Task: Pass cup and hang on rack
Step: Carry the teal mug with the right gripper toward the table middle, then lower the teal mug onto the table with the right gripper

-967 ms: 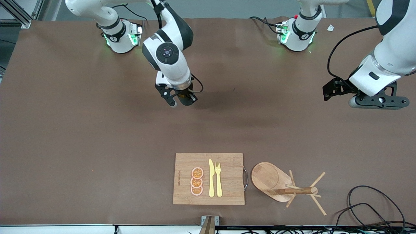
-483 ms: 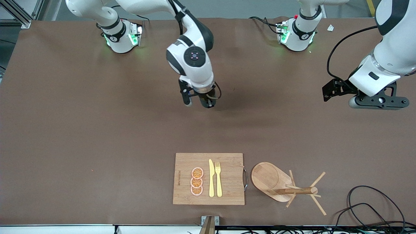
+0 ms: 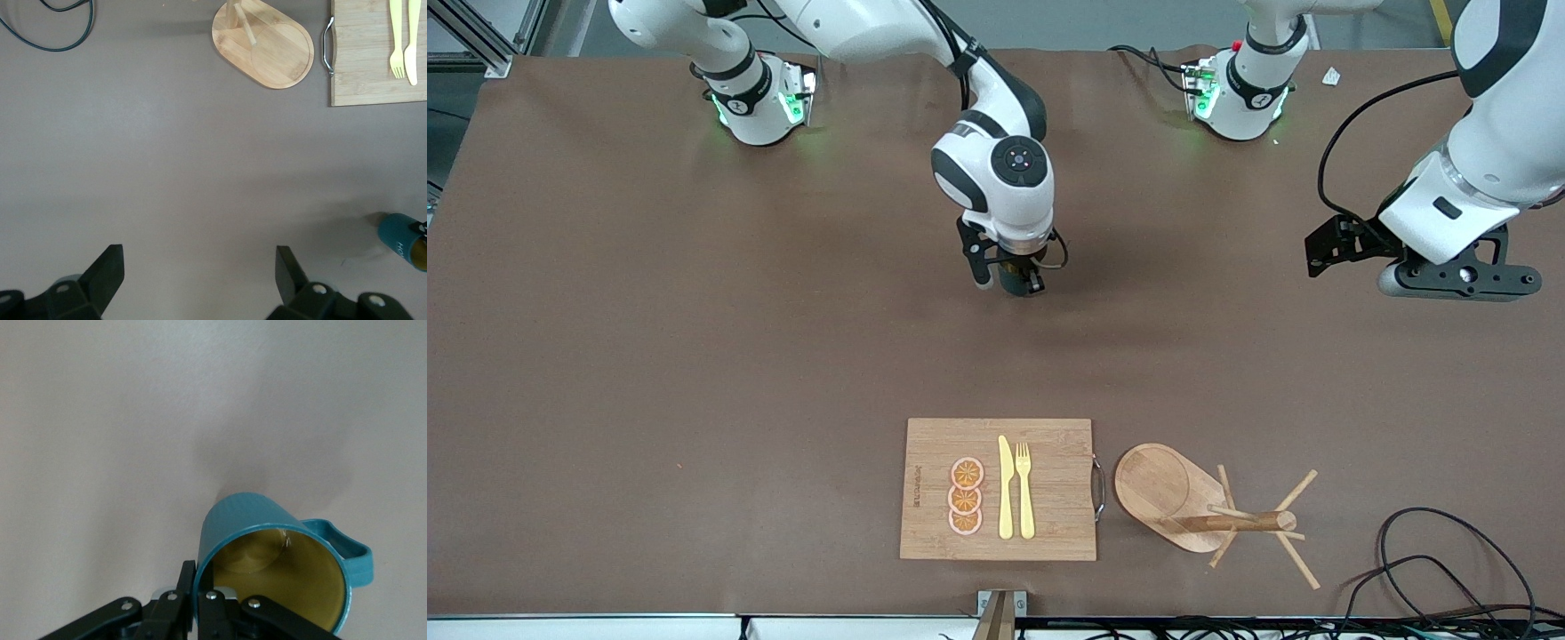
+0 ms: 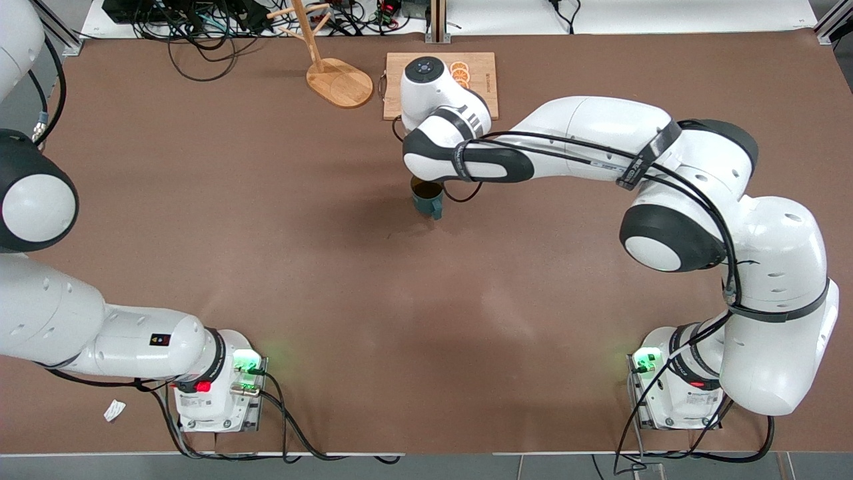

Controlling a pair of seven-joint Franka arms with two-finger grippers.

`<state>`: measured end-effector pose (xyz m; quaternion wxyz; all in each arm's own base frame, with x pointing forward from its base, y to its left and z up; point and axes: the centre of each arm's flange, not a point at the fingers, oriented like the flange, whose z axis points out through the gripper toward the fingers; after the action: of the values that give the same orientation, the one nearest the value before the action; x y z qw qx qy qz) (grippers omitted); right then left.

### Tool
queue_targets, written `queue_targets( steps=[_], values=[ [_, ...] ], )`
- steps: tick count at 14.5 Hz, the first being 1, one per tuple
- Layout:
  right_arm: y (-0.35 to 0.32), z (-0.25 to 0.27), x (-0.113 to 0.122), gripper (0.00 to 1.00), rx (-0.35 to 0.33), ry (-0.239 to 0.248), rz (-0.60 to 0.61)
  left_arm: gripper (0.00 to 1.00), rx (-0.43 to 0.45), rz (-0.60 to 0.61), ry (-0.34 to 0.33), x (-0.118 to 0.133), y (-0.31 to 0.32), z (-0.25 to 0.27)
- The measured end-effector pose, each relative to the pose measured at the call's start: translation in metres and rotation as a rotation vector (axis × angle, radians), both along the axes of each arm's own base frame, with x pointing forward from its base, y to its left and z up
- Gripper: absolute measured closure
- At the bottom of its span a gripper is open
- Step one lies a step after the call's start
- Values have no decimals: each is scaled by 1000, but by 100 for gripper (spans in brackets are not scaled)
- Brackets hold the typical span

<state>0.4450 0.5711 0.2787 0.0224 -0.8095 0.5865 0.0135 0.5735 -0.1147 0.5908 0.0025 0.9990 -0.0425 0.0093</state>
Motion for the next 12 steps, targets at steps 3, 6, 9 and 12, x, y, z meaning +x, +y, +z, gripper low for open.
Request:
queue_targets(
  steps=[3, 6, 9, 12],
  values=[
    [5, 2, 3, 95, 8, -9, 3, 0, 0, -2, 0, 0, -1, 0],
    [7, -7, 1, 95, -2, -5, 40, 0, -1, -2, -3, 0, -1, 0],
    [9, -12, -1, 95, -6, -3, 68, 0, -1, -3, -1, 1, -2, -2],
    [12, -14, -5, 94, -8, -2, 74, 0, -1, -2, -1, 2, -2, -2]
  ],
)
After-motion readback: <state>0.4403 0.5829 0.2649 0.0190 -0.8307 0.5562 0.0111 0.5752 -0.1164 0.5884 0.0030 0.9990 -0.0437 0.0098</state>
